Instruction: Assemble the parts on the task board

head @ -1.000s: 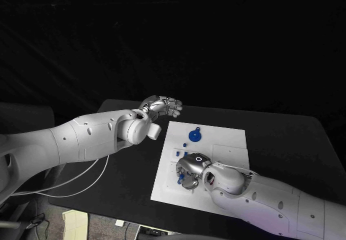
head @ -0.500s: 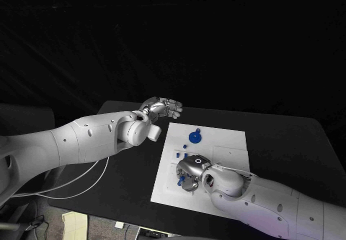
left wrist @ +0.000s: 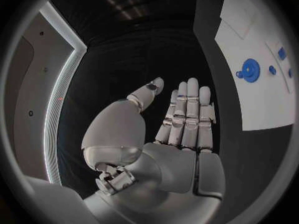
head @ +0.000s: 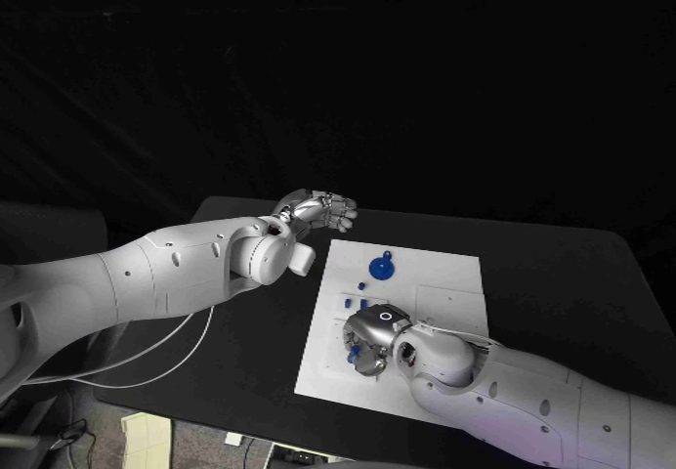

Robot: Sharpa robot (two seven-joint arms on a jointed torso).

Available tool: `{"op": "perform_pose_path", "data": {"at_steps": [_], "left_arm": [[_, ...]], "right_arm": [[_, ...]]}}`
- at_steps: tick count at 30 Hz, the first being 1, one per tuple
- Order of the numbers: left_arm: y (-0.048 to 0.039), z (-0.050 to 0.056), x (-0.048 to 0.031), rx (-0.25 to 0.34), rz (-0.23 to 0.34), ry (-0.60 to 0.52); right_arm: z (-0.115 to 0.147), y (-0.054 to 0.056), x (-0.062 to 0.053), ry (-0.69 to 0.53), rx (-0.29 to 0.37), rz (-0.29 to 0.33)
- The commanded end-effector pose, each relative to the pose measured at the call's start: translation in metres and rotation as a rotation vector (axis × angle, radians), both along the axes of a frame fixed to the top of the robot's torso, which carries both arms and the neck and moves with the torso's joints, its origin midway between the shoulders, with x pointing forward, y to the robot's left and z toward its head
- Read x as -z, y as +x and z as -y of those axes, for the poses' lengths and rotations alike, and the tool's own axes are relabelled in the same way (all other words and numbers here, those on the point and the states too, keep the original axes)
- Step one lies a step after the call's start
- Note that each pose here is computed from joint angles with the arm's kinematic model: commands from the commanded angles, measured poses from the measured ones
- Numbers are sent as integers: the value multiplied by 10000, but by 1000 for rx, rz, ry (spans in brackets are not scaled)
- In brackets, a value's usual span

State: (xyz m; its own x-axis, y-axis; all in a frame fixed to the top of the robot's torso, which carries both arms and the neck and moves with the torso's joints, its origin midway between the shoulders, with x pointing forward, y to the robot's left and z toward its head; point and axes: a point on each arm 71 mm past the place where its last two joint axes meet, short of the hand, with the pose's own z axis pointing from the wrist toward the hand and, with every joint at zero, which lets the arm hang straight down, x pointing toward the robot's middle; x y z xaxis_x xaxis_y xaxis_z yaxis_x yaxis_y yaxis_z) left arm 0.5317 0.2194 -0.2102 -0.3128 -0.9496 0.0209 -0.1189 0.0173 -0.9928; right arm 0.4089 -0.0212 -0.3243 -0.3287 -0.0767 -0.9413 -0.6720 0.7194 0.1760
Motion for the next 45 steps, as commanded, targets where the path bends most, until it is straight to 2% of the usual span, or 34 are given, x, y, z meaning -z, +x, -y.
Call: {"op": "perform_pose_path", "data": {"at_steps": [1, 8, 30, 45], "left_arm": [[0, 22, -14, 12, 3, -12], [1, 19, -13, 12, 2, -12], [0, 5, -9, 11, -2, -10], [4, -26, -6, 13, -5, -10]], "right_arm": [[-6, -60, 66, -28, -31, -56], [-4, -67, 70, -3, -28, -86], [11, -41, 37, 64, 9, -70], [96, -62, -71, 193, 42, -39]]}}
